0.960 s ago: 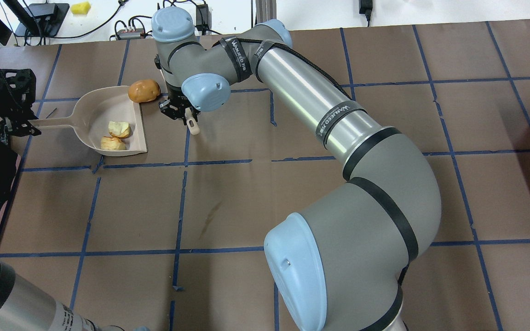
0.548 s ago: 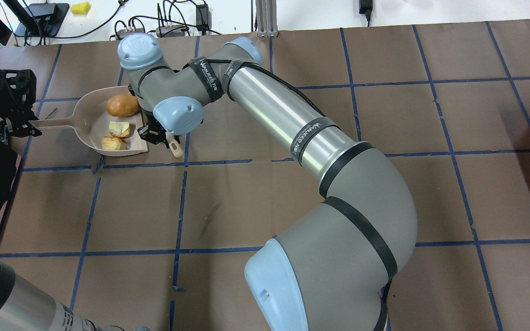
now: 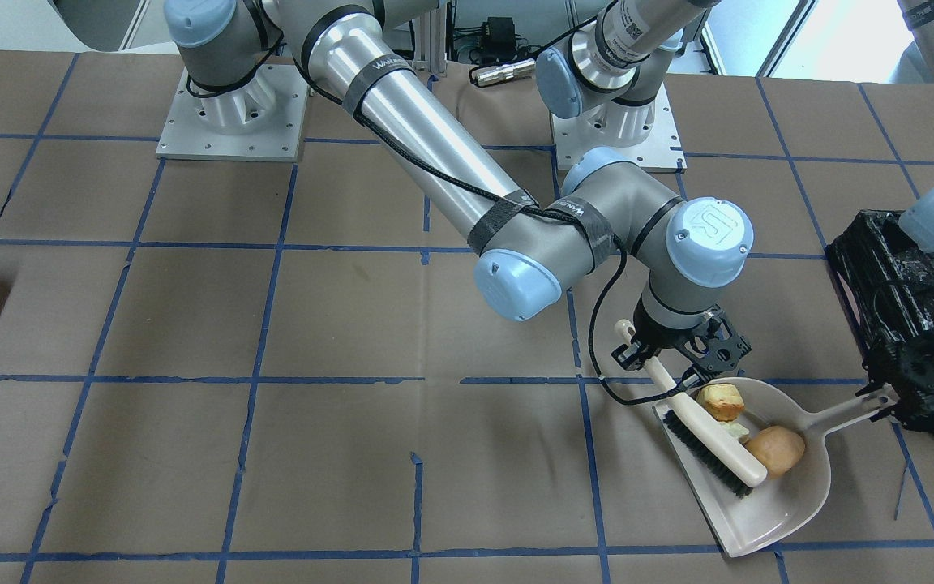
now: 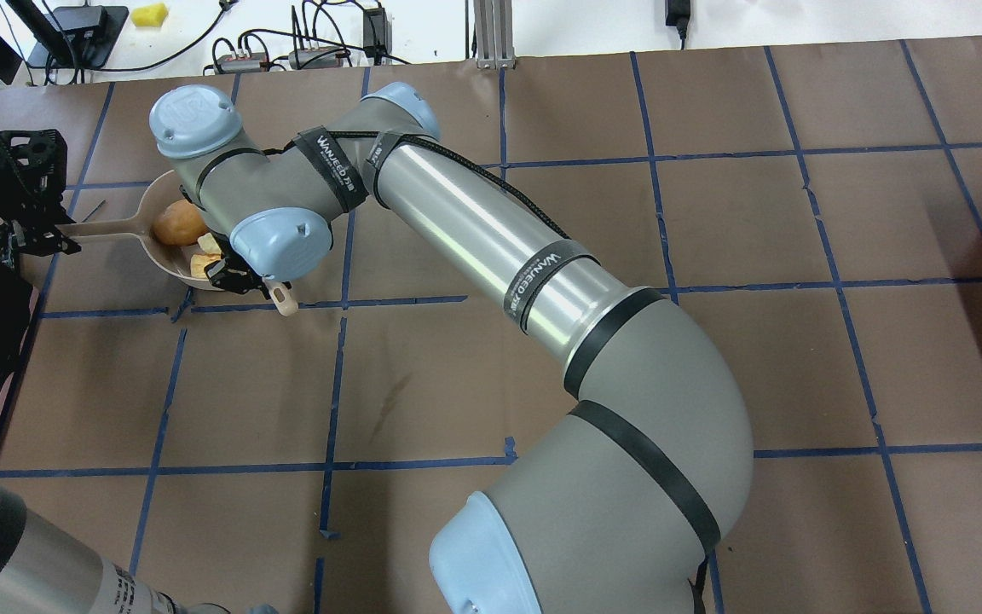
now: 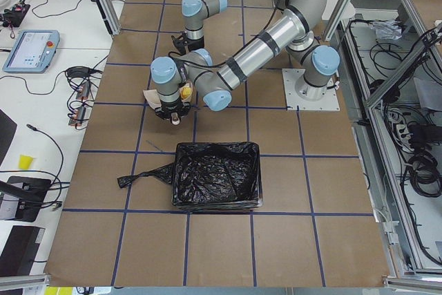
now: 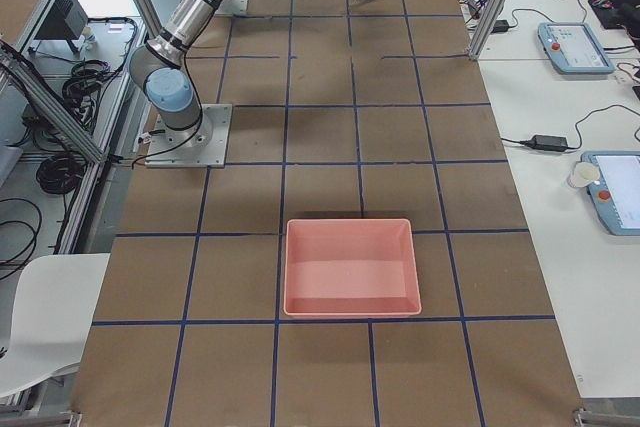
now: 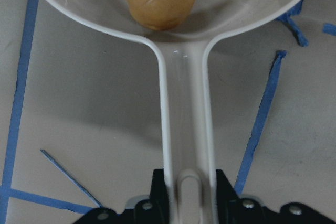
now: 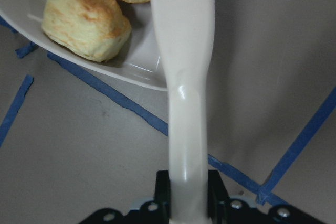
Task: Sweep and dump trash in nearest bin
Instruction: 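Brush the trash deeper into the dustpan with the right gripper, then carry the dustpan toward the bin with left gripper while right withdraws brush, then lower the brush onto the table with the right gripper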
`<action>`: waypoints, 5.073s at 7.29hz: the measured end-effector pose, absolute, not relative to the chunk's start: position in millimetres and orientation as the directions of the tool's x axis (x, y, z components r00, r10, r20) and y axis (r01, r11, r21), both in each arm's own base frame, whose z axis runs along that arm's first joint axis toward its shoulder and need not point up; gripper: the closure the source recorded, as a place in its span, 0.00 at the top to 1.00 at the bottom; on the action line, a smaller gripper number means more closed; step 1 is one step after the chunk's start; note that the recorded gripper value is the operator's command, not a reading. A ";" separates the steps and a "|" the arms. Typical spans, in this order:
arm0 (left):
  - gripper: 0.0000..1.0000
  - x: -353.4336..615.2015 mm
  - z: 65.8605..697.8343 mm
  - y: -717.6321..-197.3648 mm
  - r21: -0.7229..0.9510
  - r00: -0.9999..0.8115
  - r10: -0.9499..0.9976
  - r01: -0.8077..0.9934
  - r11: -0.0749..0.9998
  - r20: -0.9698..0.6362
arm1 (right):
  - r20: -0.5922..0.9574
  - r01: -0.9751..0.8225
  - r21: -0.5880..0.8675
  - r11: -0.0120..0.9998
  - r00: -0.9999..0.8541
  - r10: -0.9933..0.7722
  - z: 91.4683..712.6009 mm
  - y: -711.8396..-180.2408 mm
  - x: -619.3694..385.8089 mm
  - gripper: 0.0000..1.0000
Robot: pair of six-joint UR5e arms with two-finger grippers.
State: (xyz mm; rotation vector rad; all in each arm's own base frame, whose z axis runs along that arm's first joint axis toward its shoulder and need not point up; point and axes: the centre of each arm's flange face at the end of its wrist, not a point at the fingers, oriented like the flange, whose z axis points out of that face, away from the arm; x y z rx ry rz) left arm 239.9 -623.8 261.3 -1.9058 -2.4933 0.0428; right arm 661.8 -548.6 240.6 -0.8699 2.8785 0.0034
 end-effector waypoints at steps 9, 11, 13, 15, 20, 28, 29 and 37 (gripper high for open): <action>0.12 293.0 260.2 -584.0 -0.259 -0.396 0.914 0.877 0.404 0.084 | -0.023 -0.369 0.169 0.914 -0.929 -0.370 293.4 -503.3 485.2 0.01; 0.12 332.1 288.0 -542.6 -0.375 -0.498 0.858 0.776 0.507 0.128 | -0.004 -0.227 0.171 0.959 -0.973 -0.230 285.2 -447.8 445.8 0.01; 0.12 376.9 321.8 -495.1 -0.422 -0.580 0.804 0.701 0.575 0.132 | 0.007 -0.003 0.140 0.990 -1.000 -0.004 270.9 -408.4 416.8 0.01; 0.12 442.8 337.2 -423.6 -0.413 -0.659 0.743 0.649 0.639 0.115 | -0.050 0.178 0.052 0.983 -0.982 0.181 281.9 -385.2 382.1 0.02; 0.12 561.1 382.7 -275.8 -0.251 -0.792 0.609 0.581 0.775 0.048 | -0.201 0.138 0.155 0.978 -0.965 0.168 261.7 -336.2 357.5 0.02; 0.12 592.7 387.8 -261.4 -0.076 -0.791 0.611 0.611 0.788 -0.030 | -0.227 0.069 0.129 0.989 -0.969 0.097 235.5 -321.5 348.1 0.81; 0.12 593.8 389.9 -261.9 -0.053 -0.789 0.613 0.614 0.787 -0.039 | -0.223 0.066 0.131 0.989 -0.970 0.094 234.0 -320.5 348.8 1.00; 0.12 570.3 422.0 -286.1 0.244 -0.782 0.623 0.603 0.760 -0.005 | -0.150 0.059 0.101 0.993 -0.986 0.074 231.9 -326.9 347.3 1.00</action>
